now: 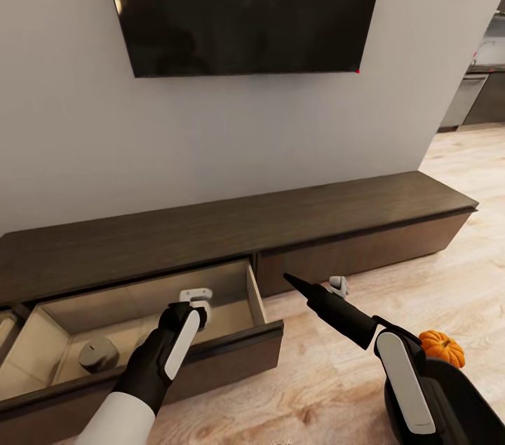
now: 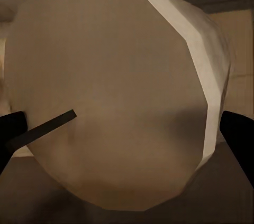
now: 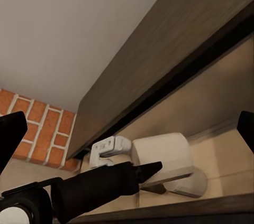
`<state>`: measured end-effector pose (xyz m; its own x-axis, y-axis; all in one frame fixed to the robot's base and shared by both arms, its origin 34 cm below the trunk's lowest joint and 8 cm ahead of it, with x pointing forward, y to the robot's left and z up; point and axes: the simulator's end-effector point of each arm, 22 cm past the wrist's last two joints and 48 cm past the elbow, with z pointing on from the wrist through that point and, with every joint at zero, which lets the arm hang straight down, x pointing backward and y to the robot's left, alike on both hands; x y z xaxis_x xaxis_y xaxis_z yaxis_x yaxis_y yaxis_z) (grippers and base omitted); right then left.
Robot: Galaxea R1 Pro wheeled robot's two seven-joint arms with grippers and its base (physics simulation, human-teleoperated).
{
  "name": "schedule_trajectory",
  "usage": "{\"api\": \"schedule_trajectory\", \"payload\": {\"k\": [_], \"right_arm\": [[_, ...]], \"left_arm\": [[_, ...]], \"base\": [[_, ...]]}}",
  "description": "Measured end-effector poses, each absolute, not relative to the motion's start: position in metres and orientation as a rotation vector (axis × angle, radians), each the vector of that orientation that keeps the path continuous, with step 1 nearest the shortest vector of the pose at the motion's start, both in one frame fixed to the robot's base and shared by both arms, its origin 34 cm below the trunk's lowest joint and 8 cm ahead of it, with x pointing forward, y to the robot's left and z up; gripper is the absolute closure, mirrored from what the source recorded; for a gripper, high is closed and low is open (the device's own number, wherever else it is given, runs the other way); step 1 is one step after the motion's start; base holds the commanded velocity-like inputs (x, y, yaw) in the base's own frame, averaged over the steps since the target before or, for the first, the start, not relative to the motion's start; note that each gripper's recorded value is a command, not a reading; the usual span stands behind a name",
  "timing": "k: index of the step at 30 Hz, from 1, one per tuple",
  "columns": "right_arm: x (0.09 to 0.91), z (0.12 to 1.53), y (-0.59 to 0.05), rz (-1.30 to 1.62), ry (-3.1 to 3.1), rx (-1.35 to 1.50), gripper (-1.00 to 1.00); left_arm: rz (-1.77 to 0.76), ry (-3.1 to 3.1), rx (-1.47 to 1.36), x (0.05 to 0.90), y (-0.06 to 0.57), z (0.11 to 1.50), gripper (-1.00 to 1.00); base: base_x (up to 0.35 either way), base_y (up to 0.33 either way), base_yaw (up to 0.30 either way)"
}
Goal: Place each of the two pumpkins and all three candles from the living room inside a cabinet in the living room (use any cabinet), then make sure every cabinet is closed, and position the cauldron so it is next to a table in the living room.
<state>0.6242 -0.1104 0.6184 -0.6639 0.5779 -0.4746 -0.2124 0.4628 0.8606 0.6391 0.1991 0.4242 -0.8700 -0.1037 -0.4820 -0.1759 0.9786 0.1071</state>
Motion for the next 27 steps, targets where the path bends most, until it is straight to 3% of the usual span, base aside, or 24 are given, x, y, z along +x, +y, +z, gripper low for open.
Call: {"api": "schedule_trajectory", "payload": {"k": [13, 27], "right_arm": [[0.6231, 0.6136, -0.1103, 1.28, 1.93, 0.306, -1.0], [0.623, 0.6138, -0.1103, 1.28, 1.93, 0.306, -1.0]], "left_arm": [[0.21, 2.628, -0.194, 0.6378, 0.1983, 0.4198, 1.0], [0.202, 2.634, -0.178, 0.6351, 0.195, 0.4171, 1.0]], "base": [[0.003, -0.001, 0.0], [0.1, -0.081, 0.0]]}}
